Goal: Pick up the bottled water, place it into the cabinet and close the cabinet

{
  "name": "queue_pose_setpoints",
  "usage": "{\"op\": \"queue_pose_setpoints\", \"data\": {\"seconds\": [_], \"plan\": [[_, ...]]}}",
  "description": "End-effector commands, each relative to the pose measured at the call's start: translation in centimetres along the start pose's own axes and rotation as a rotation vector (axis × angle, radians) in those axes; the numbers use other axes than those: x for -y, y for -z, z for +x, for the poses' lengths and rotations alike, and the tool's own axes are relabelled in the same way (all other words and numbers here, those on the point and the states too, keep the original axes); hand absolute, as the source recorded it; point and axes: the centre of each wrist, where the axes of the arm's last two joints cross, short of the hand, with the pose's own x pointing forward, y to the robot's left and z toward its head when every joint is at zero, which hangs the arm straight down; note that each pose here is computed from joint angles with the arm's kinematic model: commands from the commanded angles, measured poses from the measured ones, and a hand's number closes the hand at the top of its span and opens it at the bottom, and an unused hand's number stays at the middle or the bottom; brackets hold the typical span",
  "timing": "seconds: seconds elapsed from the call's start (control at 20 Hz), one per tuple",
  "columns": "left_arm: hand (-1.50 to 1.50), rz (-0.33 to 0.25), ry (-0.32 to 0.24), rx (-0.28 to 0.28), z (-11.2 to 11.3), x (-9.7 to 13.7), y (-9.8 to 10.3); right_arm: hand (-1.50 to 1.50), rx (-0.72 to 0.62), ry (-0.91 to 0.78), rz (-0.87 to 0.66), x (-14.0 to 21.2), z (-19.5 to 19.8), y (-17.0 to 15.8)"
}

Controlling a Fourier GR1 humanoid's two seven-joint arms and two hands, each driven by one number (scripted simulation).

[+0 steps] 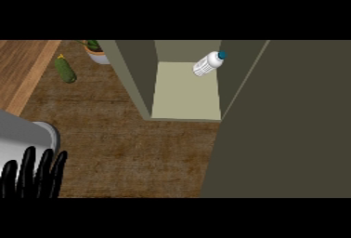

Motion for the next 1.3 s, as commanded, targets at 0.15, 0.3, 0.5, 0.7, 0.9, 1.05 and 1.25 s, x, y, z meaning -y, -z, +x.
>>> {"op": "queue_pose_setpoints", "data": {"seconds": [0.15,0.3,0.5,0.7,0.9,1.05,1.25], "plan": [[-1.50,0.036,-0.018,0.003,2.5,-2.1,-2.7,1.50,0.090,0.042,0.144,-3.7,1.8,2.6],[-1.50,0.023,-0.004,-0.001,3.9,-3.8,-2.7,1.50,0.105,0.043,0.140,-3.8,2.9,2.8],[-1.50,0.009,-0.022,-0.002,4.3,-4.0,-3.5,1.50,0.103,0.087,0.141,-3.6,2.9,4.0],[-1.50,0.003,-0.014,-0.008,4.2,-5.5,-3.9,1.50,0.109,0.140,0.116,-3.3,2.6,5.0],[-1.50,-0.025,-0.030,-0.028,5.9,-5.9,-4.6,1.50,0.107,0.117,0.082,-2.3,3.7,6.9],[-1.50,-0.023,-0.030,0.001,5.9,-7.1,-4.8,1.50,0.080,0.103,0.089,-1.8,2.9,9.7],[-1.50,-0.021,-0.030,0.009,6.3,-8.3,-5.1,1.50,0.069,0.138,0.085,-1.6,3.9,12.7]]}}
